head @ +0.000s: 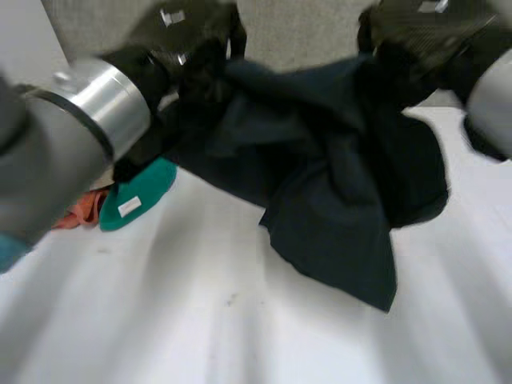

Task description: Fold the laundry.

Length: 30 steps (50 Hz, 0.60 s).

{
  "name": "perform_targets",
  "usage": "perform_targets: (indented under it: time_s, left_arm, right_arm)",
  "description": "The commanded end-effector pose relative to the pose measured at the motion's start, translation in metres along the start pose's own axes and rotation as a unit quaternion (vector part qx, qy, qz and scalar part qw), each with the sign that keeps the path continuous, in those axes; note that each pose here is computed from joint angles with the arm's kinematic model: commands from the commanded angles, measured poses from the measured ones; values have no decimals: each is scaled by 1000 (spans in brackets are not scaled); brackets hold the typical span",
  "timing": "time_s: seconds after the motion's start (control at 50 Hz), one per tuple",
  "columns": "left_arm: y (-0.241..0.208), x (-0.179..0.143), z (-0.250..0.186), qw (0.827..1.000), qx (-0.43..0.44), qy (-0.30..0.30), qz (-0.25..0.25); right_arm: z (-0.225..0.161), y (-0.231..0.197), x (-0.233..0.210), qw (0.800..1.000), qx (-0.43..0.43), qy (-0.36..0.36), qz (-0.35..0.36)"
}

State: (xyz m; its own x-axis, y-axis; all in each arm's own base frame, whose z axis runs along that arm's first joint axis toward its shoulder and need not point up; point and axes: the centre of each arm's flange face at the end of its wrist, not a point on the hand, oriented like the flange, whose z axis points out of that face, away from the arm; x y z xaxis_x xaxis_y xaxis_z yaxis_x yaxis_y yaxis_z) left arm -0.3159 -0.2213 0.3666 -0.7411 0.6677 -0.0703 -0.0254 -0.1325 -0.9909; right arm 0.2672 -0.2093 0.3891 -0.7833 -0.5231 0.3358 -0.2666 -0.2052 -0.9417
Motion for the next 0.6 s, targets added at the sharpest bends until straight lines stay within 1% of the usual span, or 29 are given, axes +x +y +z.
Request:
perform_targets:
  time_s: [0.02, 0.04, 0.06, 0.12, 0.14, 0.16, 0.2, 0.22, 0.3, 0.34, 0.38, 0.44, 0.5, 0.52, 0.58, 0.6]
  left_arm:
    - [101, -57, 60, 994, -86, -54, 26]
    - [111, -62, 67, 994, -88, -56, 33]
    - [126, -71, 80, 994, -81, -62, 51]
    - [141, -82, 98, 993, -56, -69, 82]
    - [148, -86, 107, 991, -39, -73, 103]
    - [152, -89, 110, 991, -31, -74, 112]
    - [156, -95, 116, 988, -13, -80, 128]
    - [158, -102, 120, 986, 2, -93, 140]
    - [158, -105, 123, 983, 21, -108, 147]
    - [160, -100, 121, 983, 14, -109, 144]
    - [154, -92, 114, 983, 6, -116, 140]
    - [117, -80, 96, 981, 20, -135, 139]
    - [101, -72, 78, 978, 18, -155, 135]
    - [94, -65, 66, 977, 14, -167, 130]
    - [84, -47, 44, 978, 0, -173, 120]
    - [82, -31, 28, 979, -15, -167, 111]
  right_arm:
    - [59, 68, -17, 993, -55, -16, 99]
    - [67, 76, -19, 992, -52, -14, 112]
    - [81, 90, -24, 990, -43, -13, 131]
    - [98, 108, -37, 988, -22, -20, 153]
    - [106, 116, -50, 987, -9, -29, 157]
    - [111, 121, -58, 987, -3, -36, 158]
    - [119, 133, -73, 987, 4, -44, 152]
    - [127, 143, -81, 989, 9, -42, 140]
    - [136, 141, -79, 995, 28, -16, 95]
    - [133, 132, -75, 997, 34, -7, 75]
    - [121, 114, -70, 998, 42, -2, 46]
    - [100, 95, -63, 999, 42, 0, 21]
    - [84, 86, -56, 999, 34, 1, 8]
    - [74, 82, -52, 1000, 23, -2, 2]
    - [58, 80, -49, 1000, -5, -16, -7]
    - [47, 82, -46, 999, -30, -29, -16]
